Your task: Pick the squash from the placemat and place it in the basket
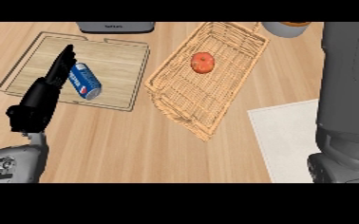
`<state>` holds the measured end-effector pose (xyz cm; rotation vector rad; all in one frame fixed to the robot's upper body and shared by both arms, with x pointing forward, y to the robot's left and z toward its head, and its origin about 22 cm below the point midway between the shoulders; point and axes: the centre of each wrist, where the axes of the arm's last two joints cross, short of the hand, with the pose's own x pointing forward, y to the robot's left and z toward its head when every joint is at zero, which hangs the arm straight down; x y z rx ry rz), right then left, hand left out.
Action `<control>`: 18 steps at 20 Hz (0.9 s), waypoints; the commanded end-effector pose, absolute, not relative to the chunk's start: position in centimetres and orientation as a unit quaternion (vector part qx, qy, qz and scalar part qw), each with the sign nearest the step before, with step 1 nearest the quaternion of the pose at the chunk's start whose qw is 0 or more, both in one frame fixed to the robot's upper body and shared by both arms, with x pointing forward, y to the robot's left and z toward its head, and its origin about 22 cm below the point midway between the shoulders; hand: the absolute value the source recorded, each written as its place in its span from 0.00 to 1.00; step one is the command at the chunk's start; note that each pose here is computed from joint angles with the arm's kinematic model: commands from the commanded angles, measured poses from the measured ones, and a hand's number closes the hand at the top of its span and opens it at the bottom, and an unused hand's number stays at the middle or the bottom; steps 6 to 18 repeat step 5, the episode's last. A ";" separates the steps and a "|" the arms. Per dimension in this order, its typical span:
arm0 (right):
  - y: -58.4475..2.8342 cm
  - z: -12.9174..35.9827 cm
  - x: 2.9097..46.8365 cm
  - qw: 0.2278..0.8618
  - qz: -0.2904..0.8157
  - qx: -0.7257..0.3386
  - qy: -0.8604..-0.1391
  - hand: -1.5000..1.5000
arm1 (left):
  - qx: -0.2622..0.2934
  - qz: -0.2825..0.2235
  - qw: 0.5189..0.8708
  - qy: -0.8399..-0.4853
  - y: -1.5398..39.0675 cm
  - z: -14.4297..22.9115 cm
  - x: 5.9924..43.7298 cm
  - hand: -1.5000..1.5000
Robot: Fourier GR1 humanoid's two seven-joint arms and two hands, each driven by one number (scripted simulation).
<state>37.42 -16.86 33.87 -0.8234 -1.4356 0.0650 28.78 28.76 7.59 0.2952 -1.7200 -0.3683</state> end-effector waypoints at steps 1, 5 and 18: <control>-21.0 32.6 36.2 0.664 -0.085 -0.379 -0.638 0.00 | 0.130 -0.152 0.637 -0.745 29.6 6.7 28.3 0.50; -26.1 33.4 33.2 0.643 -0.139 -0.395 -0.641 0.00 | 0.143 -0.155 0.627 -0.750 30.4 6.7 27.5 0.50; -26.1 33.4 33.2 0.643 -0.139 -0.395 -0.641 0.00 | 0.143 -0.155 0.627 -0.750 30.4 6.7 27.5 0.50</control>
